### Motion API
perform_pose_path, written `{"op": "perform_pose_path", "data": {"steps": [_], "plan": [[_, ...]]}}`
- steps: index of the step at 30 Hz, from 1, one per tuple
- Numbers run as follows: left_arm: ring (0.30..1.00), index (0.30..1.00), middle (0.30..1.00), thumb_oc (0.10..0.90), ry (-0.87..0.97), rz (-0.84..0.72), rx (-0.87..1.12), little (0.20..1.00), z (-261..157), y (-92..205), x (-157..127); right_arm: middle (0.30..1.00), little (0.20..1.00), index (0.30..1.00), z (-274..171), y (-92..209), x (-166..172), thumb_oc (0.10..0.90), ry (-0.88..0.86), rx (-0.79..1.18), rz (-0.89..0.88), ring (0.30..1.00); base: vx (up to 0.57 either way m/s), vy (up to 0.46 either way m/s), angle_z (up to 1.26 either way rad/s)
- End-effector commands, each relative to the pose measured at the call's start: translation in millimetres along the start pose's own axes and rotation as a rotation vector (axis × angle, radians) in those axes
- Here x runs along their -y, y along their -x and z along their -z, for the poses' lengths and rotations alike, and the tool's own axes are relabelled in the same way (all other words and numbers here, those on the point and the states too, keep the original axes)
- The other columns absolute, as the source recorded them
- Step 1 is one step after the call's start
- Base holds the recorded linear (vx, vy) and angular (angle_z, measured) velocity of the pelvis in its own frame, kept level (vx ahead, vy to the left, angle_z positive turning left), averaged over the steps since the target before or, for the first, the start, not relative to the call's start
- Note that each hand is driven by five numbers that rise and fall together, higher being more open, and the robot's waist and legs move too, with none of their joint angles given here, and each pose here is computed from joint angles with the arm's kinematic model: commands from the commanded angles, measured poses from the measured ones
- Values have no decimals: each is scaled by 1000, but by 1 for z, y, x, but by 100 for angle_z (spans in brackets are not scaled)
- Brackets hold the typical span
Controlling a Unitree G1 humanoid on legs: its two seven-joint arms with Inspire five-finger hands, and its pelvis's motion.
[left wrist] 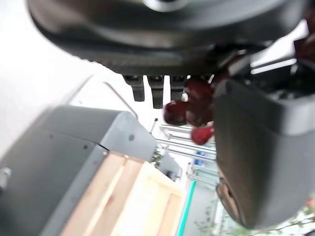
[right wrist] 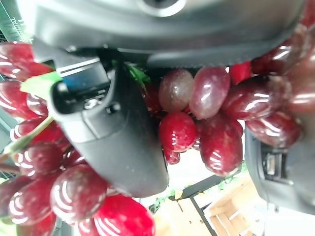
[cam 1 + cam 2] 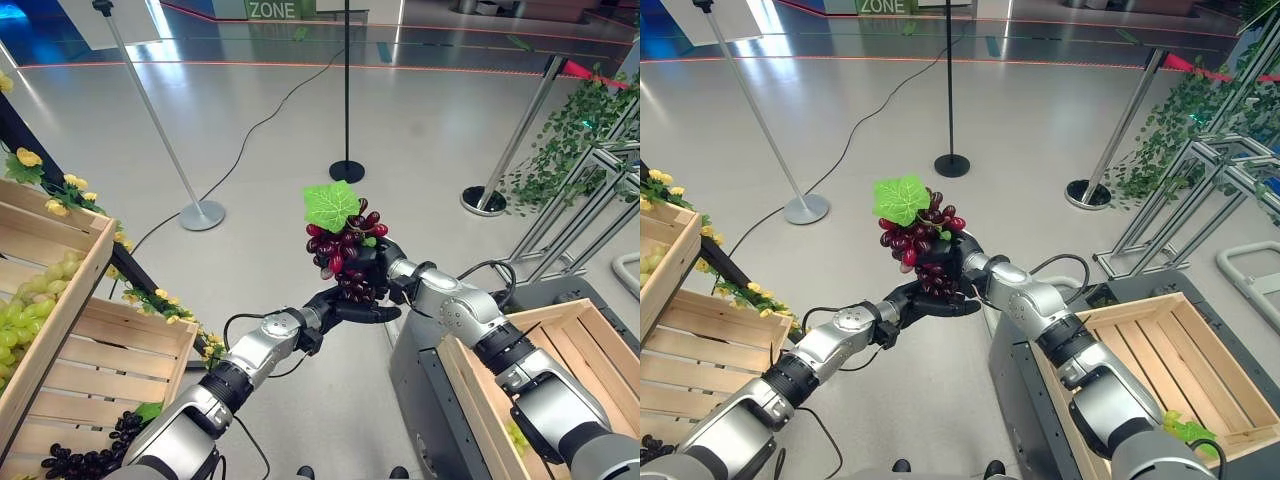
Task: Pick up the fruits from the basket on one side to the basket on the other side
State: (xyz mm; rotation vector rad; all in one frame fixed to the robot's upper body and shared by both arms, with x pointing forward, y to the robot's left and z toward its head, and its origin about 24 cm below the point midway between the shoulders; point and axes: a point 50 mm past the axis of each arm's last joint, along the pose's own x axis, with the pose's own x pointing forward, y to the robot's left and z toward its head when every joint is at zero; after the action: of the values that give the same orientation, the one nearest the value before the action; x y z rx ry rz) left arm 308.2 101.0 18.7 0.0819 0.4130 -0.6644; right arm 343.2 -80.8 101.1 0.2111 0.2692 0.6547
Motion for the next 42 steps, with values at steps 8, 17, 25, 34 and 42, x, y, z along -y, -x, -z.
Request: {"op": "perform_pose_path", "data": {"steps": [8,17,25,34,42], "plan": [[900,900,900,800,85,-7,285,900,-46,-5,-8,300,300,300,-86,1,-23,400,37,378,-126,300,0,0,0],[900,900,900,800,109,-8,308,900,-50,-5,-8,300,300,300,-70,-4,-25,400,-11,335,-152,300,0,0,0],[900,900,900,800,143,-40,326,900,-47,-3,-8,300,300,300,-56,-3,-18,400,-25,311,-116,300,0,0,0],[900,900,900,800,142,-48,325,900,-45,0,-13,300,300,300,-42,1,-10,400,-40,265,-115,300,0,0,0],[900,900,900,800,150,-61,329,900,-43,2,-13,300,300,300,-21,4,-6,400,-19,170,-138,300,0,0,0]]}}
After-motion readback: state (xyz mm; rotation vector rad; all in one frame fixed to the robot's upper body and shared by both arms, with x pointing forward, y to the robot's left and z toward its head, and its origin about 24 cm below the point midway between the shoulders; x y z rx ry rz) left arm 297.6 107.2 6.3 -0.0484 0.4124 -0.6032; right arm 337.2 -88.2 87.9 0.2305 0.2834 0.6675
